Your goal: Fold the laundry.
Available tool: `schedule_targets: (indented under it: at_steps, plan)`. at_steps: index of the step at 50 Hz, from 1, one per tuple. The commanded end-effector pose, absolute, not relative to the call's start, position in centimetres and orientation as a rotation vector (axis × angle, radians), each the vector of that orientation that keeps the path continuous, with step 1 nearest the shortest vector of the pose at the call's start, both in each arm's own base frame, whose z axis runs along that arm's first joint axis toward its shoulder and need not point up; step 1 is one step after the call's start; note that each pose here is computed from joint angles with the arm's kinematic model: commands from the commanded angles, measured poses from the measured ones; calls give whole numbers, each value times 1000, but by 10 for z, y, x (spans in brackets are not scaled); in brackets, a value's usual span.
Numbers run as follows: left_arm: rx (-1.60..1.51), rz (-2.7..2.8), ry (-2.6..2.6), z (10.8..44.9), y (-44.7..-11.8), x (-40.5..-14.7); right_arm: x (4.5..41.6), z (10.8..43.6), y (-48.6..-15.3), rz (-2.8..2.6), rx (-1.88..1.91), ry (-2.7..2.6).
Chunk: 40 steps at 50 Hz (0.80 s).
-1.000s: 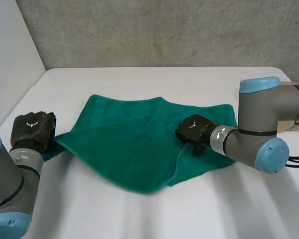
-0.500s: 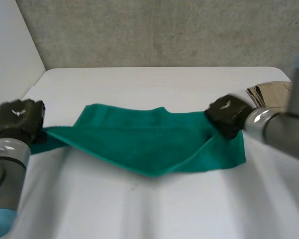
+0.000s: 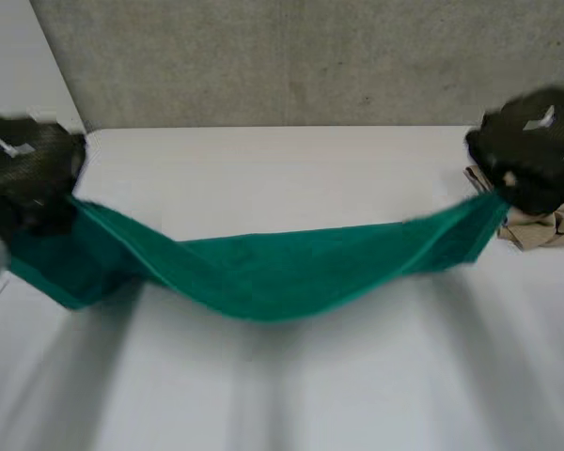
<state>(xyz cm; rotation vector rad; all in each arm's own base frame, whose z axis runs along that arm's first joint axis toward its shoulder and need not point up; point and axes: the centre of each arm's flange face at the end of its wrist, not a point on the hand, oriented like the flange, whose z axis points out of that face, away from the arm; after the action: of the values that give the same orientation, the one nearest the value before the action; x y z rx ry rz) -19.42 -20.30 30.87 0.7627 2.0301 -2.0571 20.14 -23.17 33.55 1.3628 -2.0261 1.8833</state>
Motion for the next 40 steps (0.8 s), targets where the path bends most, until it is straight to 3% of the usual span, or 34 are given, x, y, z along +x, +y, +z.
schedule_targets:
  at_steps: [1, 7, 11, 40]
  plan:
    - [855, -1769, 2261, 231, -247, -207, 206, 243, -273, 1558, 1445, -2372]
    - [861, -1685, 2320, 205, -267, -209, 210, 196, -296, 1481, 1416, -2479]
    - [859, -1695, 2312, 200, -273, -211, 209, 184, -301, 1452, 1379, -2543]
    - [849, -1697, 2307, 200, -266, -207, 211, 187, -285, 1305, 1373, -2718]
